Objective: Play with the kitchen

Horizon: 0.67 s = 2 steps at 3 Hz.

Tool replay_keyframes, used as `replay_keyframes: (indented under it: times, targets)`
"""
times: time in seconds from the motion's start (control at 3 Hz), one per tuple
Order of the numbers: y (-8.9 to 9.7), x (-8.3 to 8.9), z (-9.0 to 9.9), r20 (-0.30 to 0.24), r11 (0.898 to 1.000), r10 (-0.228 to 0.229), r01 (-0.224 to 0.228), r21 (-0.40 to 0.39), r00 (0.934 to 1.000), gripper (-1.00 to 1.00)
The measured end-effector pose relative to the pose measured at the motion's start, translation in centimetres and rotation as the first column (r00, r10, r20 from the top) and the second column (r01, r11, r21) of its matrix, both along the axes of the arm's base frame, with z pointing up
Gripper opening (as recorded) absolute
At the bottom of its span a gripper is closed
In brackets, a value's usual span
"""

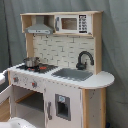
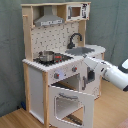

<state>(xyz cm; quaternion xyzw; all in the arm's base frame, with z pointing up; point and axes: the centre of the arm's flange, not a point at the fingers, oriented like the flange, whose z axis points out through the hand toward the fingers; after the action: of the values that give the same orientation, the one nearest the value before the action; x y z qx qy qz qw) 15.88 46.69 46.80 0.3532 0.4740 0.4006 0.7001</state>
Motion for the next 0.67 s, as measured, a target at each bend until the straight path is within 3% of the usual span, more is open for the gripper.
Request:
replay_keyframes:
  times: [0.33, 0.67]
  targets:
    - [-2.5, 1.2, -2.4, -0.058, 0.998, -0.025, 0.022, -0.053, 0.998, 1.0]
    - [-4.4, 3.3, -3.8, -0.125, 0.995, -0.041, 0.029, -0.097, 0.9913, 1.0]
